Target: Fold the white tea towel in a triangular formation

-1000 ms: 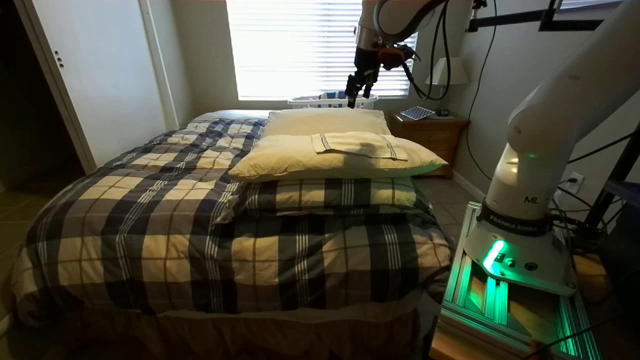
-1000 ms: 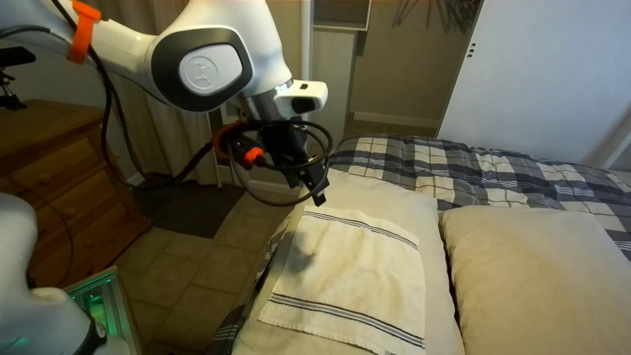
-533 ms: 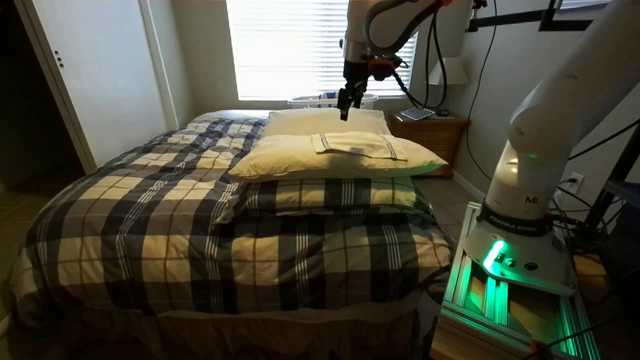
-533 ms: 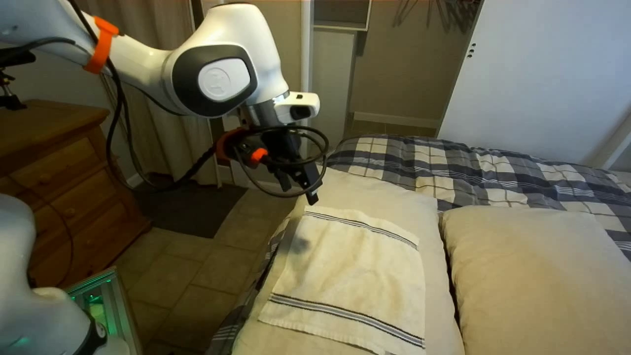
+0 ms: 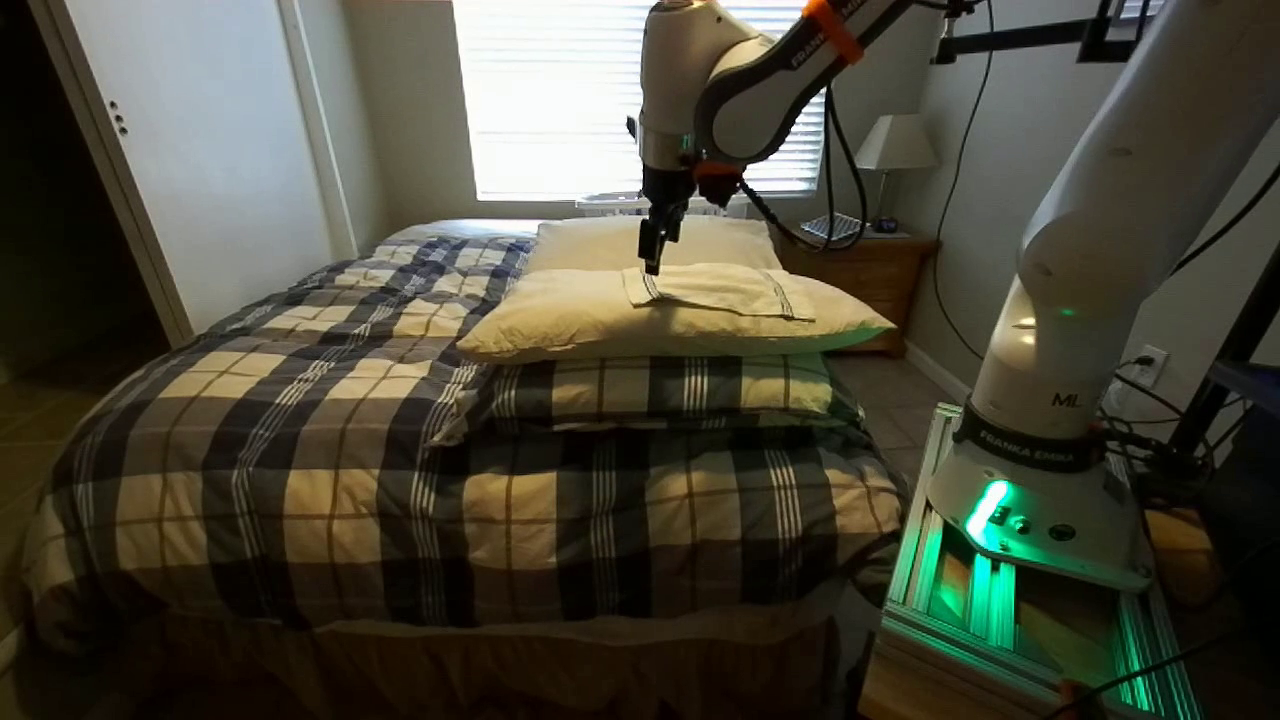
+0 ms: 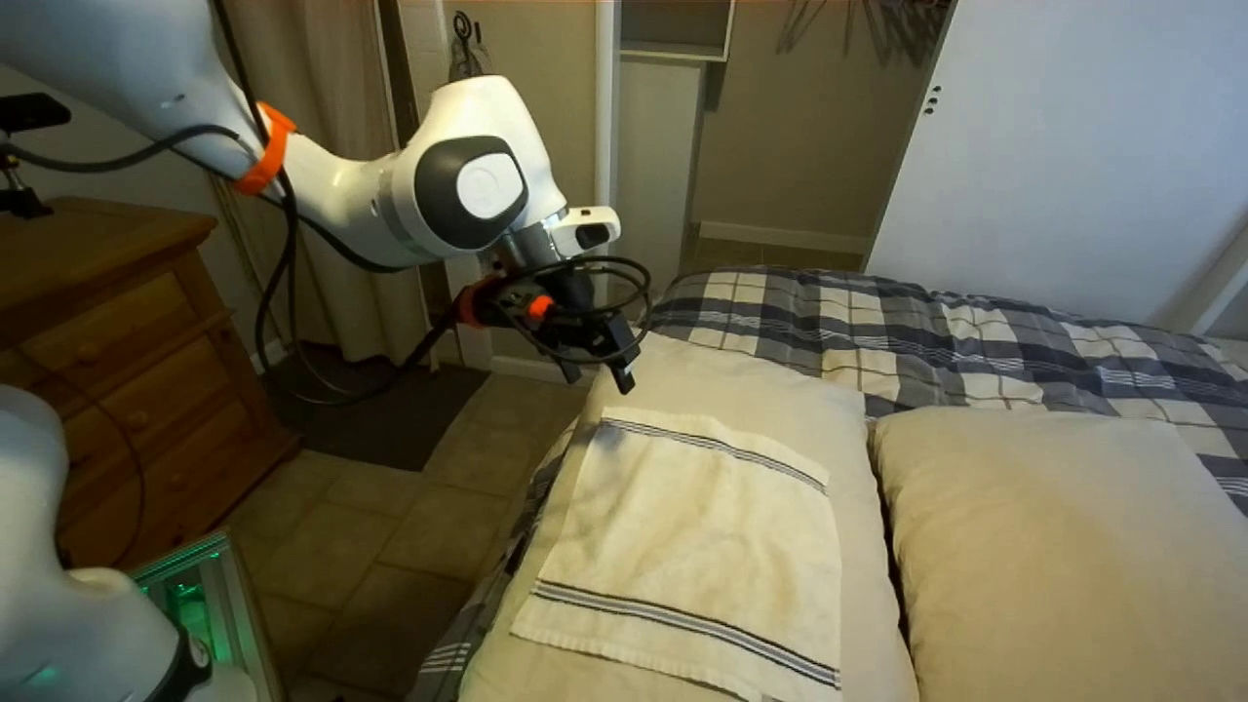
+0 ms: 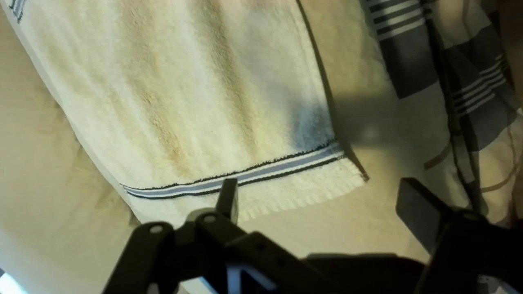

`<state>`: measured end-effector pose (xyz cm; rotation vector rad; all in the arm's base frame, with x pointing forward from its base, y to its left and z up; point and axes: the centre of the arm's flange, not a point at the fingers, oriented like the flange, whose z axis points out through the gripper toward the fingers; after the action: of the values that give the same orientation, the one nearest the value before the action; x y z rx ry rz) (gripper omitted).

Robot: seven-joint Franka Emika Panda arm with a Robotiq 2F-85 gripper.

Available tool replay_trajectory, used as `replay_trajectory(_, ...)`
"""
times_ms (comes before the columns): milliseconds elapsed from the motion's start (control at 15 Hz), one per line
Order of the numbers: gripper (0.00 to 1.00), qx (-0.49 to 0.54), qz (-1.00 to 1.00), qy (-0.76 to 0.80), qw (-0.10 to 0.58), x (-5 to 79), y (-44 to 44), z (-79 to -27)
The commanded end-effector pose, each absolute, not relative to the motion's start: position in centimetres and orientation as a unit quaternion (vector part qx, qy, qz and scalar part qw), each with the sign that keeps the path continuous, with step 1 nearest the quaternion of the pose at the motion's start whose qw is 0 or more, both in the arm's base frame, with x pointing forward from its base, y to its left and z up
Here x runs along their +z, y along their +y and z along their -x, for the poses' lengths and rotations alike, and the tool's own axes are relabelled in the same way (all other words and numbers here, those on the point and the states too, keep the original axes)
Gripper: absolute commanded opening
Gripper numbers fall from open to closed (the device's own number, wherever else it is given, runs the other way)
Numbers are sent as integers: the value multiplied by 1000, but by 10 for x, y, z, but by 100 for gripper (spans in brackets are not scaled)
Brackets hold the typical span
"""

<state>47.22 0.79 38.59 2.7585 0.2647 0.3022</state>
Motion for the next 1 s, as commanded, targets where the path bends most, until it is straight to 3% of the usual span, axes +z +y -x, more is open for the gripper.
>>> replay_trajectory(0,100,112,-972,90,186,356,20,-499)
replay_trajectory(600,100,116,-972,63,195,314,25,-521)
replay_trajectory(667,82,113,-972,59,195,311,23,-522)
replay_trajectory(933,51,101,-973,50,199,304,19,-524)
